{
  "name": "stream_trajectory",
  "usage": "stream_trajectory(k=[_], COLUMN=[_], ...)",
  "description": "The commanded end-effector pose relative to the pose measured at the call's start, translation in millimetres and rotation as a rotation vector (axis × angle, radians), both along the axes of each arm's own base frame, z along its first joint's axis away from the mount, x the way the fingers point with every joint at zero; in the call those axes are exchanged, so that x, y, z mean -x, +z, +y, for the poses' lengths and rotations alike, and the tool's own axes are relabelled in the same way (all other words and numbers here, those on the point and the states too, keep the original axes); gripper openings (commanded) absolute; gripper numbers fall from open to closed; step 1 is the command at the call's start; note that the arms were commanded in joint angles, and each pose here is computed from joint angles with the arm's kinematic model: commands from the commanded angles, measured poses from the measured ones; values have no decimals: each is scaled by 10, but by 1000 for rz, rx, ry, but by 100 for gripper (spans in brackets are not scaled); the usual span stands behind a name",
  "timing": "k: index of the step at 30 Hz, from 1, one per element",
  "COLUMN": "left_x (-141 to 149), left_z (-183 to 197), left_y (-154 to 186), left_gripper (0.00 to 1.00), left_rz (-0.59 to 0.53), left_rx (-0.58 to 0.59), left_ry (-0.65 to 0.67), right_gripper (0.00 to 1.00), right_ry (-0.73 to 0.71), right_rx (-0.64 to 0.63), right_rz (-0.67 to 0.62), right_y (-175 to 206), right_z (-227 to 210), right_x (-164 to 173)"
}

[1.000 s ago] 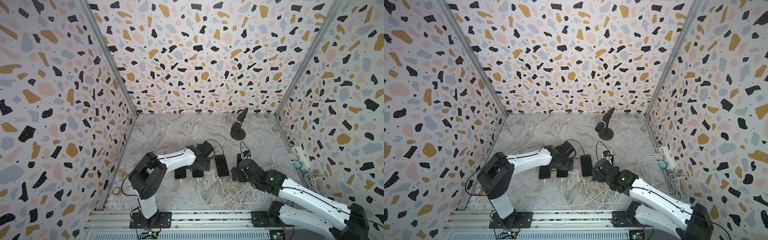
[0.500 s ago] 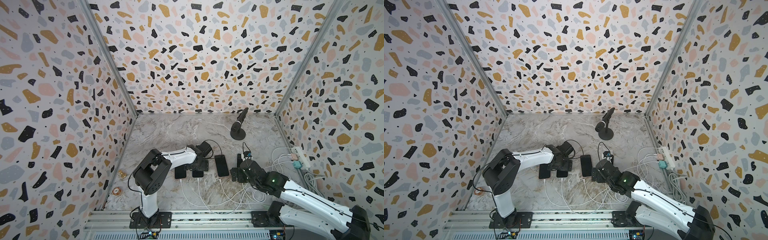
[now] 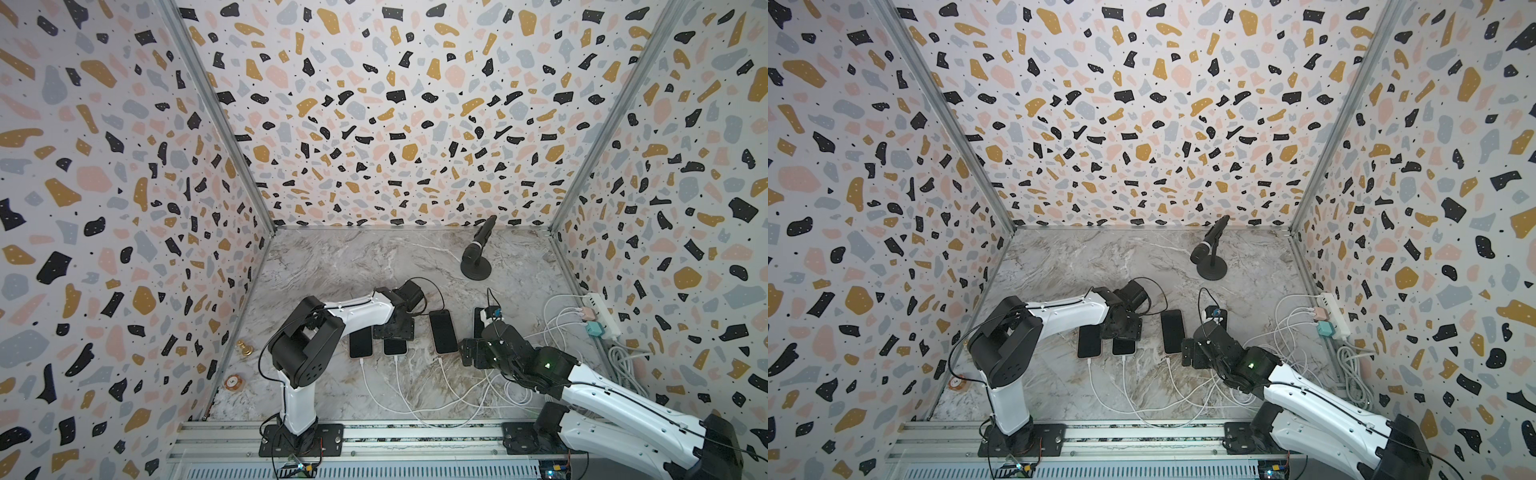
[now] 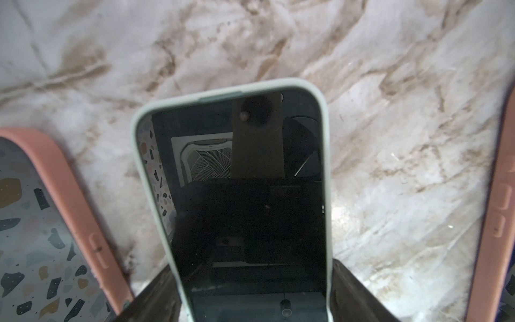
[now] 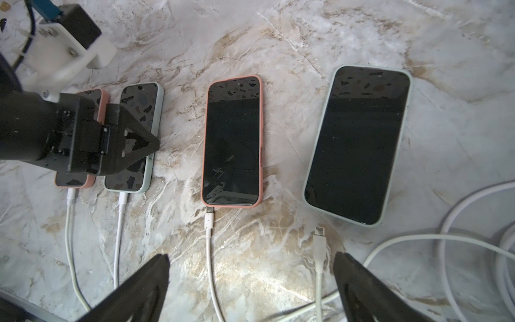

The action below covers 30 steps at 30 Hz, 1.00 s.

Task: Unplug the charging cable from the phone
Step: Pick up the phone at the center of the board.

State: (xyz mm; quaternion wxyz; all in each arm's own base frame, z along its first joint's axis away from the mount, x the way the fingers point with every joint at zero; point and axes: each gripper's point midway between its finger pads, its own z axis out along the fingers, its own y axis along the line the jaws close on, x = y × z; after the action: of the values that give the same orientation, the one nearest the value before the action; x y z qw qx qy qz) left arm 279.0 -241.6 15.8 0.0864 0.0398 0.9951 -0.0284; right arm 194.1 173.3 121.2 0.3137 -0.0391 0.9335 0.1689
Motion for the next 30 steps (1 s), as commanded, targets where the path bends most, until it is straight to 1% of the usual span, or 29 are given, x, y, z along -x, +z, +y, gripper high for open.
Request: stream_trajectory(k=[1,4,7,11,15,16,18,21,22,26,30], left_x=[121,71,64,61,4,-7,-17,-18,-17,-20,-34], left_z=[-196,-226,-217,-258,-291,-283,-285,-295,-289,-293,-273], left_y=[-79,118,169,267,491,550,627,693,715,794,865], left_gripper=[72,68,63,55,45,44,38,33,30,27,23], left_rz=[96,55,34,-8,-77,-97,-125,-144,-151,-176,-206], left_rx=[77,69,69,132,173,183,206,232,240,268,284], left_ry=[-22,-59,-65,-45,-48,-46,-42,-31,-23,-12,1], right_gripper=[97,97,97,97,96,95,93,92,91,91,94], right_ry=[10,11,17,37,101,121,154,211,225,285,361], right_rx=[-29,-35,-40,-60,-159,-172,-183,-207,-206,-169,-34], right_rz=[-11,-16,-13,1,-6,-14,-39,-77,-84,-144,-190], right_y=[59,82,65,-14,-67,-63,-38,20,17,7,-122], right_z=[43,53,65,126,357,408,487,641,682,905,1149], right_x=[-2,-11,6,34,77,94,113,156,165,212,273])
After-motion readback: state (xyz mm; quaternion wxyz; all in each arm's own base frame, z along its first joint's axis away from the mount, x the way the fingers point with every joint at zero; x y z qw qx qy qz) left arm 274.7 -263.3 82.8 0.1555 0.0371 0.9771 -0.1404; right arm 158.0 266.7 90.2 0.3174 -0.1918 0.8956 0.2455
